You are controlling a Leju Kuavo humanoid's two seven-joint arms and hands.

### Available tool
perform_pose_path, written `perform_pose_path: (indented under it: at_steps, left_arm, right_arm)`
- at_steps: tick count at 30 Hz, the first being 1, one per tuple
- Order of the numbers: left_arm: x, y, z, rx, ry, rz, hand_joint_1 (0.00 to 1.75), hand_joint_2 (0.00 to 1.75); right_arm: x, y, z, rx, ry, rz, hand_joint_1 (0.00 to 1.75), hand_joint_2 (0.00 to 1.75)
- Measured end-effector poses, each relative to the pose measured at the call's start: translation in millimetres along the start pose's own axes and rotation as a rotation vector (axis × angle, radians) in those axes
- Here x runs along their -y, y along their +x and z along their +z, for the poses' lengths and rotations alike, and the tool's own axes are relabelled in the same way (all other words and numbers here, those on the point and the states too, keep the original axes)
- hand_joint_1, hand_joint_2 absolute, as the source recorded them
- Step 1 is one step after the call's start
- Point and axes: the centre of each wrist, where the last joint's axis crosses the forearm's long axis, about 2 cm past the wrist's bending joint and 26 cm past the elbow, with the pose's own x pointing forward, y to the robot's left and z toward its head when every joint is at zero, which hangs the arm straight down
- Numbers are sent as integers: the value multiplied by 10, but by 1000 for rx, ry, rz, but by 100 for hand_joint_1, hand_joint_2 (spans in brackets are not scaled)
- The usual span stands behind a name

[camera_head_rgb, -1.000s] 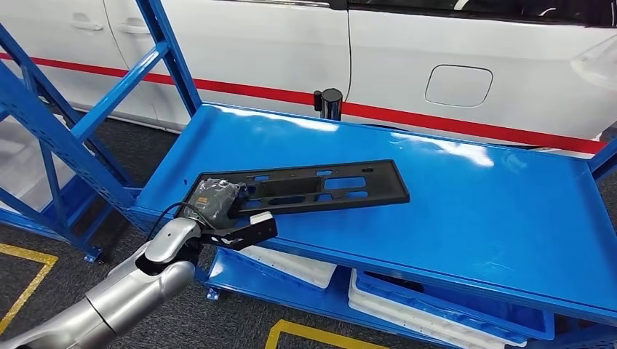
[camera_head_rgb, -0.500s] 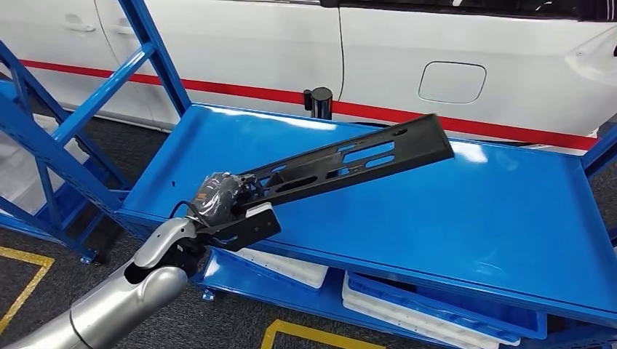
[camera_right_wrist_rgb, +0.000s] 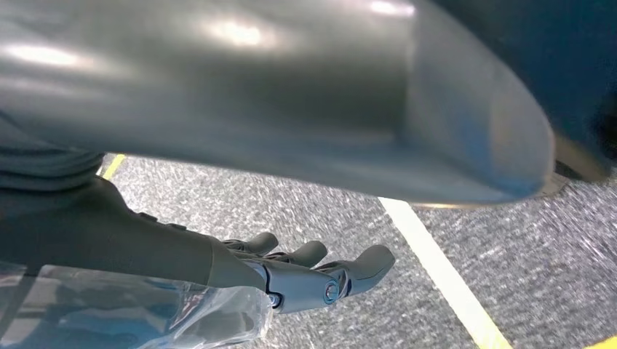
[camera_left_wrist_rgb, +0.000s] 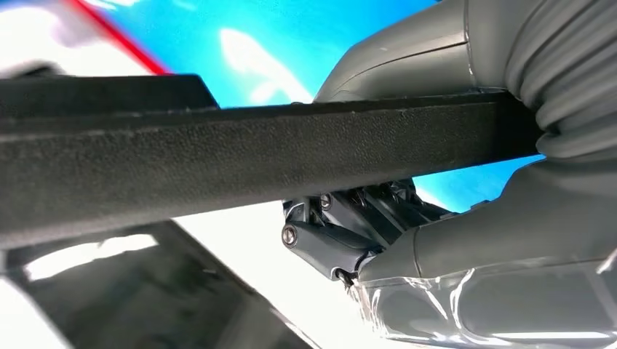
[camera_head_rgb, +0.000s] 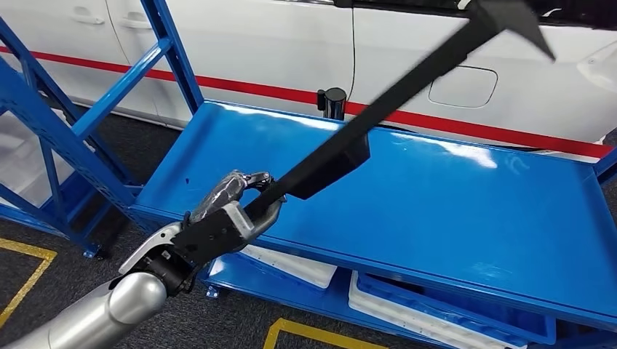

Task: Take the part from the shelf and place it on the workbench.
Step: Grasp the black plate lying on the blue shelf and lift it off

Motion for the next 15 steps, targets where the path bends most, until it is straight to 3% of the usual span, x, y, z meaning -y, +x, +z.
perform_pose_path:
  at_steps: [7,15]
  left_arm:
    - [22,172,103,159,6,172,175,0]
    - [167,200,262,272,10,286,175,0]
  right_arm:
    - [-8,-2,1,6,-4,1,0,0]
    - [-10,6,0,13,-6,-4,0,0]
